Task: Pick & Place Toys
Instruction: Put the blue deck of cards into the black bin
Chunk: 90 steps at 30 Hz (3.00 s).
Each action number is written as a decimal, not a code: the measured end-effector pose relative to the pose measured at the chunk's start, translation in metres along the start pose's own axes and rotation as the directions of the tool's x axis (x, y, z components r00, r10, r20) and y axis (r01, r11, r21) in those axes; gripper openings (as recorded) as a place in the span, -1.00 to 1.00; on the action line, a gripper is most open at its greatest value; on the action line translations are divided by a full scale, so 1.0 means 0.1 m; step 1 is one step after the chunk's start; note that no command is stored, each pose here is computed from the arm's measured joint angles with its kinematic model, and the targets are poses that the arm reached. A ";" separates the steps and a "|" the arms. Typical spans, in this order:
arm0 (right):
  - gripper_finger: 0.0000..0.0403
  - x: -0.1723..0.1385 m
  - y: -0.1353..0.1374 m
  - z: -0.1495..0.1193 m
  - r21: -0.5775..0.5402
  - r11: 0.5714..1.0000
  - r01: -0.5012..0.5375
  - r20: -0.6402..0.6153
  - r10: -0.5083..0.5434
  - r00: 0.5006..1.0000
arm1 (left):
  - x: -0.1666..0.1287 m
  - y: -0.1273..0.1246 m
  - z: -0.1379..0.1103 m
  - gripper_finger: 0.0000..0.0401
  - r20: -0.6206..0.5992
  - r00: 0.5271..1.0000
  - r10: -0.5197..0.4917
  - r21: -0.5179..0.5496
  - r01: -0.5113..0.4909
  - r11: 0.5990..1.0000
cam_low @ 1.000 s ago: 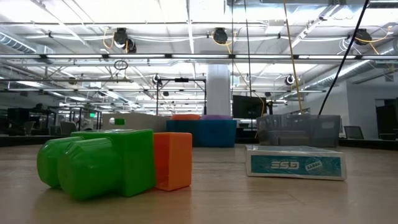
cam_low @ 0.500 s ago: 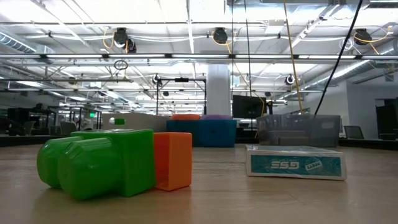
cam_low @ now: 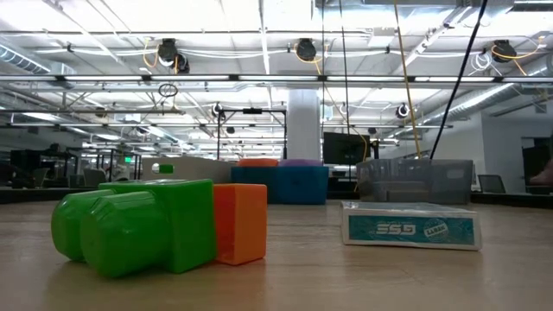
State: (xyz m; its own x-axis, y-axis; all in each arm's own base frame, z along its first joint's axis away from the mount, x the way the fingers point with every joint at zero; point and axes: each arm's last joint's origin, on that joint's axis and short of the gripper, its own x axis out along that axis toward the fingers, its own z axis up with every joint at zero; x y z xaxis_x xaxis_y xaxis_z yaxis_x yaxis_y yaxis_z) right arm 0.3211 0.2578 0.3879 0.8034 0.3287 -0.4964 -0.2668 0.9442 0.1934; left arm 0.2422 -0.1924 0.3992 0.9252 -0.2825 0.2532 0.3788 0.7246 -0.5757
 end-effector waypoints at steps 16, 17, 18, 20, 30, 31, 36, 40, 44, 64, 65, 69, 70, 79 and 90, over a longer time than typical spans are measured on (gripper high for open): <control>-0.03 0.73 -0.47 -0.40 0.075 0.977 0.197 -0.382 -0.155 0.911 | -0.82 -0.18 0.80 -0.37 -0.026 0.999 -0.047 0.141 0.050 0.989; -0.03 0.81 -0.54 -0.45 0.075 0.973 0.219 -0.401 -0.171 0.900 | -0.88 -0.19 0.82 -0.37 -0.043 0.998 -0.046 0.145 0.052 0.988; -0.03 0.88 -0.60 -0.50 0.080 0.967 0.243 -0.424 -0.188 0.886 | -0.93 -0.19 0.84 -0.37 -0.059 0.997 -0.047 0.148 0.056 0.987; -0.03 1.01 -0.73 -0.63 0.105 0.948 0.302 -0.475 -0.219 0.852 | -1.02 -0.19 0.87 -0.37 -0.090 0.995 -0.050 0.153 0.063 0.986; -0.03 1.22 -1.11 -1.20 0.338 0.824 0.455 -0.726 -0.080 0.683 | -1.27 -0.21 0.87 -0.37 -0.214 0.975 -0.062 0.171 0.100 0.980; -0.03 1.22 -1.12 -1.24 0.347 0.814 0.465 -0.738 -0.070 0.672 | -1.27 -0.21 0.86 -0.37 -0.222 0.973 -0.059 0.178 0.100 0.979; -0.03 1.23 -1.16 -1.40 0.322 0.810 0.490 -0.770 -0.078 0.634 | -1.28 -0.20 0.84 -0.37 -0.240 0.970 -0.046 0.189 0.093 0.978; -0.03 1.23 -1.25 -1.50 0.281 0.825 0.491 -0.792 -0.090 0.604 | -1.27 -0.19 0.84 -0.37 -0.221 0.975 -0.019 0.206 0.065 0.976; -0.03 1.22 -1.39 -1.56 0.237 0.842 0.485 -0.813 -0.102 0.574 | -1.27 -0.18 0.86 -0.37 -0.183 0.983 0.025 0.219 0.016 0.976; -0.03 0.57 -2.09 -1.27 -0.231 0.843 0.486 -0.817 -0.440 0.374 | -1.02 -0.18 0.71 -0.37 0.011 0.958 0.287 0.198 -0.283 0.938; -0.03 0.50 -2.07 -1.19 -0.222 0.844 0.489 -0.802 -0.444 0.401 | -0.99 -0.18 0.69 -0.37 0.021 0.955 0.297 0.195 -0.295 0.935; -0.03 0.12 -2.03 -0.89 -0.116 0.829 0.548 -0.724 -0.448 0.525 | -0.91 -0.19 0.61 -0.37 0.052 0.940 0.337 0.187 -0.340 0.921; -0.03 0.01 -2.02 -0.82 -0.068 0.814 0.577 -0.700 -0.451 0.553 | -0.89 -0.19 0.59 -0.37 0.059 0.935 0.350 0.190 -0.354 0.916; -0.03 -0.49 -2.12 -0.50 0.480 0.513 0.712 -0.496 -0.511 0.702 | -0.91 -0.10 0.70 -0.37 0.150 0.877 0.456 0.303 -0.480 0.823; -0.03 -0.29 -2.26 -0.41 0.778 0.477 0.410 -0.111 -0.538 0.836 | -1.42 -0.04 1.27 -0.37 0.249 0.875 0.416 0.412 -0.484 0.772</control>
State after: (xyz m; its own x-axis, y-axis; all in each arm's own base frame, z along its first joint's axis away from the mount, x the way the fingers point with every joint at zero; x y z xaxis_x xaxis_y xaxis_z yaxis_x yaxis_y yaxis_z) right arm 0.3359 0.0359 0.3237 0.7561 -0.2302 -0.6127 0.6159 0.5669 0.5471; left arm 0.1061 -0.0755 0.4643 0.9617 0.2104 0.1758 -0.1638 0.9551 -0.2468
